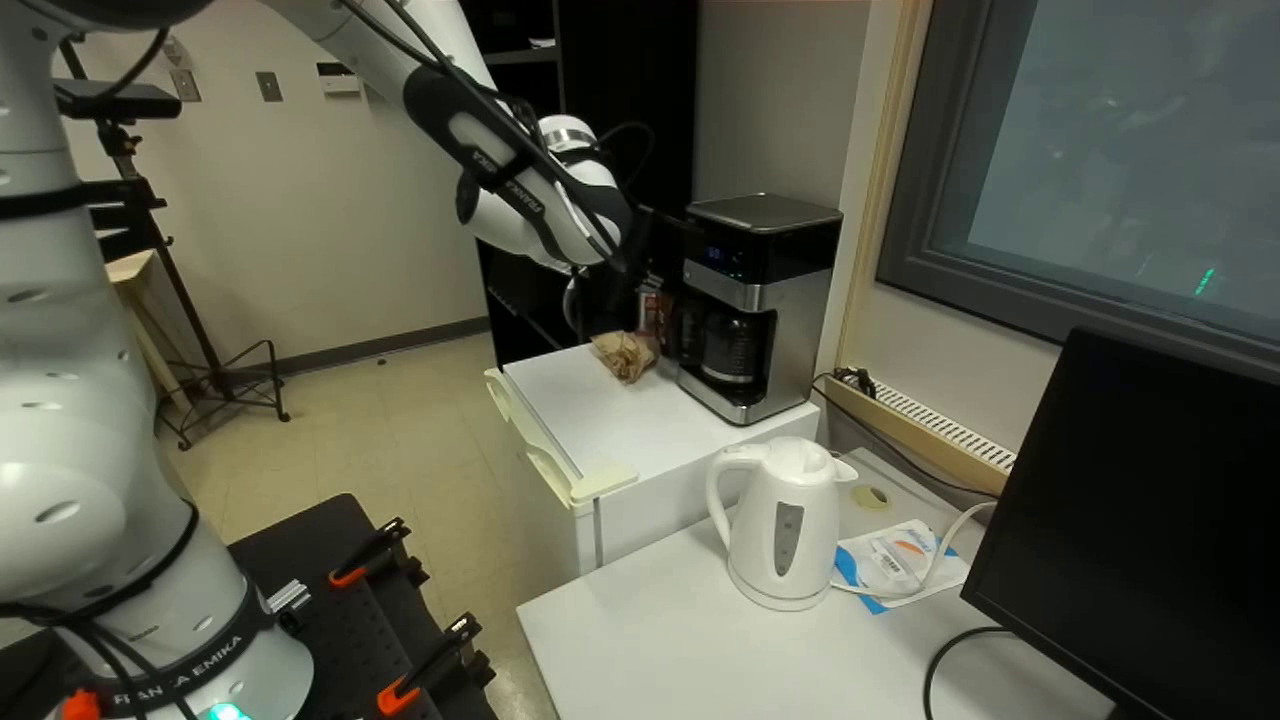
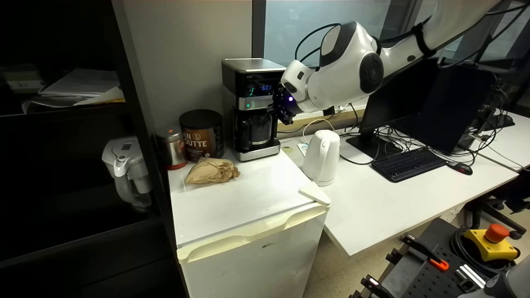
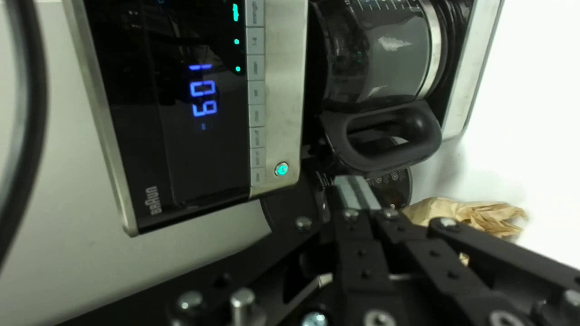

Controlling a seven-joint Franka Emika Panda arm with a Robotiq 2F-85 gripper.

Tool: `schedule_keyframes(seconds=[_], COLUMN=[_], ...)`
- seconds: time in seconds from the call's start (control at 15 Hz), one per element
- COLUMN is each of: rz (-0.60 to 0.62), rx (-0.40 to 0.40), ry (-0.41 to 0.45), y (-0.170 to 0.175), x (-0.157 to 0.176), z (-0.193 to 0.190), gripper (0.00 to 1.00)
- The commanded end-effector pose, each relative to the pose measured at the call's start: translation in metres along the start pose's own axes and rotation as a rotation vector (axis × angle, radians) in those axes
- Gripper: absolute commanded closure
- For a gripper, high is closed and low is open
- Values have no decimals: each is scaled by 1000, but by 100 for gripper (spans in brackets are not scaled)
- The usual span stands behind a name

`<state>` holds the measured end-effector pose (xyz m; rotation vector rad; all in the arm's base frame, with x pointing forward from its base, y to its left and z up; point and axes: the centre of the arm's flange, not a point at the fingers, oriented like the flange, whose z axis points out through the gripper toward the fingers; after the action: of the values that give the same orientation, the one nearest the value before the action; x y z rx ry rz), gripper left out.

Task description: Push the coffee maker backwards

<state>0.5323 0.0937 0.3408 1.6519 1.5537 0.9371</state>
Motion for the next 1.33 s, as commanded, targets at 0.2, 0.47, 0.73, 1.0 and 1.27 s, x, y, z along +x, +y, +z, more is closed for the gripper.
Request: schedule_keyframes(seconds=[0.2, 0.47, 0.73, 1.0, 1.27], rz=[-103, -126, -132, -57, 163], rx=[7, 6, 7, 35, 173], ry=[18, 14, 9, 0, -9], y=[-20, -25, -27, -25, -14], x=[3, 4, 3, 3, 4], z=[-52, -63, -68, -71, -80], gripper=[100, 100, 100, 100, 100])
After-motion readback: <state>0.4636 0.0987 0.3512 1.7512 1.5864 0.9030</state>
